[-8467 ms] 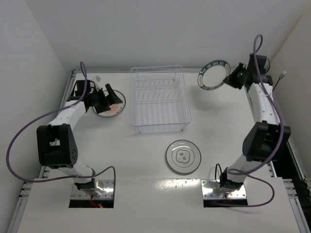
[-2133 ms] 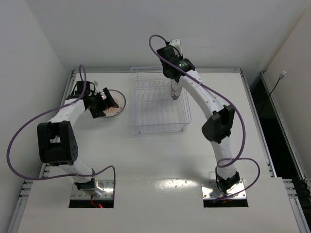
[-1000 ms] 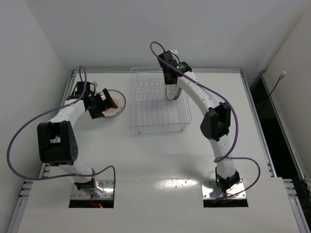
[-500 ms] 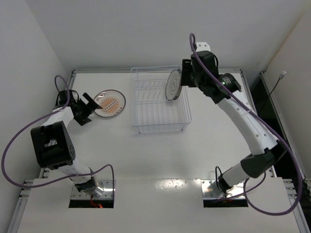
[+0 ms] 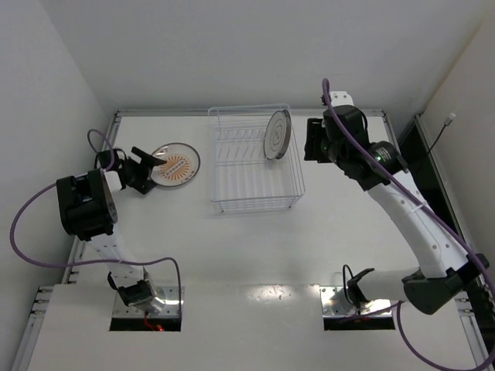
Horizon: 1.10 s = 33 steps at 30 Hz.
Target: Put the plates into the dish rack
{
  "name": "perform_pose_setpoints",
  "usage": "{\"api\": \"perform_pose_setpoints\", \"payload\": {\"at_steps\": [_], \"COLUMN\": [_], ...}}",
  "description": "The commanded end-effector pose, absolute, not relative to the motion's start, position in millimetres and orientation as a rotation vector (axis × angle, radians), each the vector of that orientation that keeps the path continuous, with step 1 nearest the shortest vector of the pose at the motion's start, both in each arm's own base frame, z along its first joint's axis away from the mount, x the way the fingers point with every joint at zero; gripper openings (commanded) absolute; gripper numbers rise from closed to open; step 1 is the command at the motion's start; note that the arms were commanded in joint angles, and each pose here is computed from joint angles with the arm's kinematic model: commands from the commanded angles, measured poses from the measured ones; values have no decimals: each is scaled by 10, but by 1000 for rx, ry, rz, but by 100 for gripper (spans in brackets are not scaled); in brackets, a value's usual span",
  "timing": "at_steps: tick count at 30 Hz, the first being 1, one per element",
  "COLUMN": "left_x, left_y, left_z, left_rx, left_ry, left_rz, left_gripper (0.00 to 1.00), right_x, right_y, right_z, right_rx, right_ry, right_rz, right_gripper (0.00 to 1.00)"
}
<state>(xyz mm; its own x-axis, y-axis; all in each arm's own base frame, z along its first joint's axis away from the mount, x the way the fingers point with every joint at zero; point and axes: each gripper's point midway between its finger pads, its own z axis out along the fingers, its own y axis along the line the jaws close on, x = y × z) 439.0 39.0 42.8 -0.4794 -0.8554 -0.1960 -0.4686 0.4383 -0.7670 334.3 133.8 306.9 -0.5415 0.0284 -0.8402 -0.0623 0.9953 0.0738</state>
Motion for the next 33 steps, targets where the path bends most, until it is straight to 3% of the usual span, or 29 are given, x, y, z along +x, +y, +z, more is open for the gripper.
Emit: {"api": "perform_pose_setpoints", "payload": {"at_steps": [1, 4, 5, 9, 15, 23, 28, 31, 33], "left_x": [4575, 4588, 4612, 4570, 4593, 4515, 4352, 4186, 4051], "left_y": [442, 434, 443, 466, 487, 249, -310, -767, -1143], "left_z": [373, 324, 352, 307, 736, 2086, 2570, 2716, 2775], "left_rx": [-1097, -1100, -1098, -1080, -973, -690, -477, -350, -277], "left_ry": [2052, 2060, 2058, 2106, 2053, 1855, 1812, 1813, 1805], "left_rz": [-898, -909, -909, -897, -949, -1054, -1170, -1309, -1412], "left_gripper": [84, 53, 33, 0, 0, 0, 0, 0, 0], "right_x": [3271, 3242, 3245, 3230, 3239, 3296, 3338, 3328, 3366], "right_y": [1100, 1020, 1002, 959, 1035, 1355, 1714, 1964, 2097], "right_z": [3203, 3288, 3291, 3330, 3284, 3372, 3431, 3420, 3387], "right_rx": [39, 50, 56, 69, 43, -37, -125, -160, -170], "right_ry": [2103, 2090, 2087, 2075, 2098, 2066, 2031, 2009, 1975], "right_rz": [45, 25, 14, 15, 62, 275, 544, 790, 984], "right_gripper": [47, 47, 47, 47, 47, 47, 51, 62, 64]}}
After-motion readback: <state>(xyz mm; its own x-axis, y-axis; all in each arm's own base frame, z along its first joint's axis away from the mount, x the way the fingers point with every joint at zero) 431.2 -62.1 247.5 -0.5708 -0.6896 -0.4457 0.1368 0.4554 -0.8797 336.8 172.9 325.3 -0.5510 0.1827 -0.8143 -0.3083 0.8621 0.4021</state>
